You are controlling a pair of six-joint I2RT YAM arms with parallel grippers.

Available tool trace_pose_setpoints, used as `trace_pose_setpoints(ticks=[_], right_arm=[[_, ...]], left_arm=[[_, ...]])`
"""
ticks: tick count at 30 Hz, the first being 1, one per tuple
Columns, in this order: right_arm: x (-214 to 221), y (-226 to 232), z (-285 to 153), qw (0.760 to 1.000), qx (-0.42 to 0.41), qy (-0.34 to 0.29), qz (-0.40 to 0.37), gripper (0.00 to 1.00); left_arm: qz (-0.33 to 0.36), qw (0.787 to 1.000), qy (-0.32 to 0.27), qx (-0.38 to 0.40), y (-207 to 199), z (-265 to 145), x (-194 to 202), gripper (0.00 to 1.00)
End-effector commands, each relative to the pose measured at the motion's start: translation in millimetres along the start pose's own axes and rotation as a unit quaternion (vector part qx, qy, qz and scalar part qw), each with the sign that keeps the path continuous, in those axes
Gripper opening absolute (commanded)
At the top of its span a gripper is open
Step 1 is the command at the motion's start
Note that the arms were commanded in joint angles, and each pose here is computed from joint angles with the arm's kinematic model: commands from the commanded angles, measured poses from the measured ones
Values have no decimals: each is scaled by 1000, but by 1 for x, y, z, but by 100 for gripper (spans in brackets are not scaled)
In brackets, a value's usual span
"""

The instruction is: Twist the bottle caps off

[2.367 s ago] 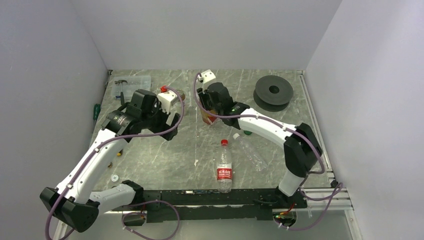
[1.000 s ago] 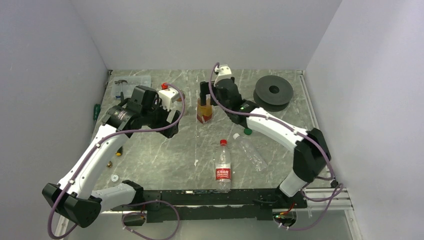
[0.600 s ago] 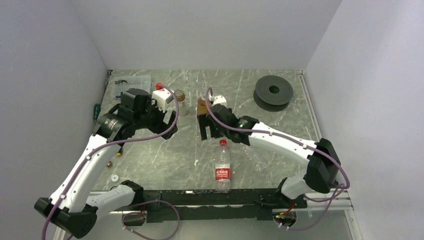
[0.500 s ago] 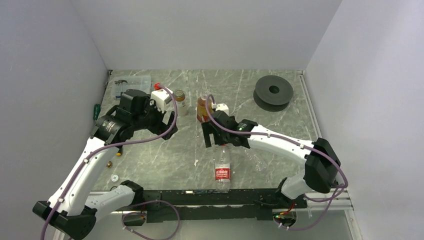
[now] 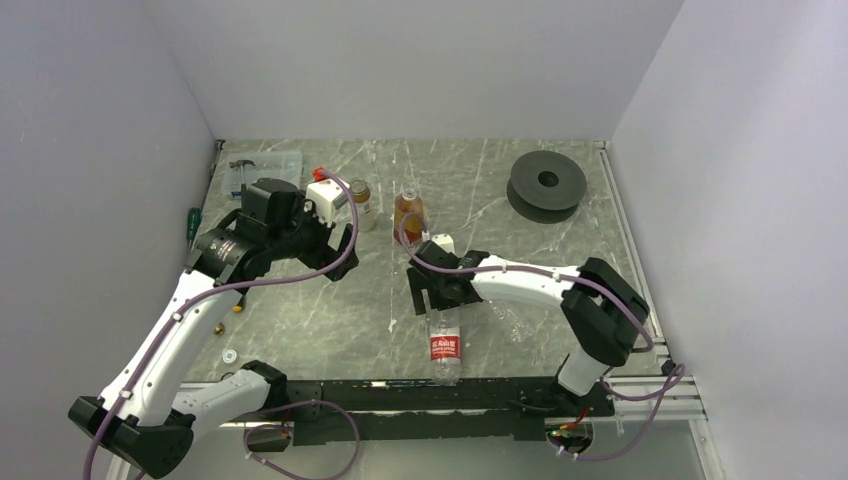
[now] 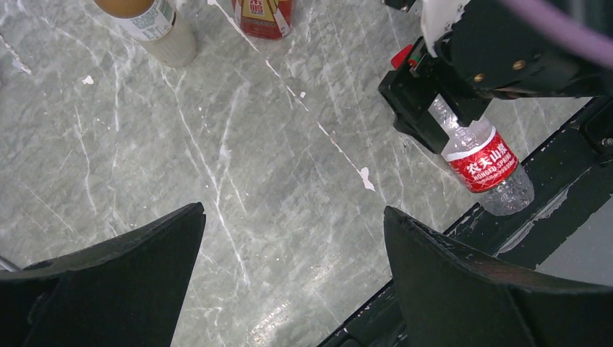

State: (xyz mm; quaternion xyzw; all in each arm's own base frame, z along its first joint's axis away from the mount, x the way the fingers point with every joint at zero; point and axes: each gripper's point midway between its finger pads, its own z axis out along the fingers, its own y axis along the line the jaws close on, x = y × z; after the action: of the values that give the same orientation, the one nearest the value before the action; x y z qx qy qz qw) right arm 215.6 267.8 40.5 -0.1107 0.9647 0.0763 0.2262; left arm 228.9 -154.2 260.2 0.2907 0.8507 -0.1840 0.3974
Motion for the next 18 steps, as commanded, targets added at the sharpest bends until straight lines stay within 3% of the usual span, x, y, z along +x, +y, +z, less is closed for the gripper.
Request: trace_pose_setpoints(ticks=[1, 7, 10, 15, 18], right_arm=[[4, 6, 13, 1000, -6, 0, 13, 88], [-6, 12, 8, 1000, -11, -17, 9, 59], [-18, 15, -4, 999, -20, -37, 10, 51], [-53, 30, -50, 993, -59, -102, 16, 50], [-85, 41, -100, 979, -96, -177, 22, 50]], left_arm=[[3, 1000, -25, 8, -3, -4, -12, 99], [4, 999, -39, 23, -9, -5, -17, 99], [1, 999, -44, 31, -13, -7, -19, 99], [-2, 997, -58, 47, -20, -12, -26, 99], [-4, 995, -70, 65, -27, -16, -34, 99]])
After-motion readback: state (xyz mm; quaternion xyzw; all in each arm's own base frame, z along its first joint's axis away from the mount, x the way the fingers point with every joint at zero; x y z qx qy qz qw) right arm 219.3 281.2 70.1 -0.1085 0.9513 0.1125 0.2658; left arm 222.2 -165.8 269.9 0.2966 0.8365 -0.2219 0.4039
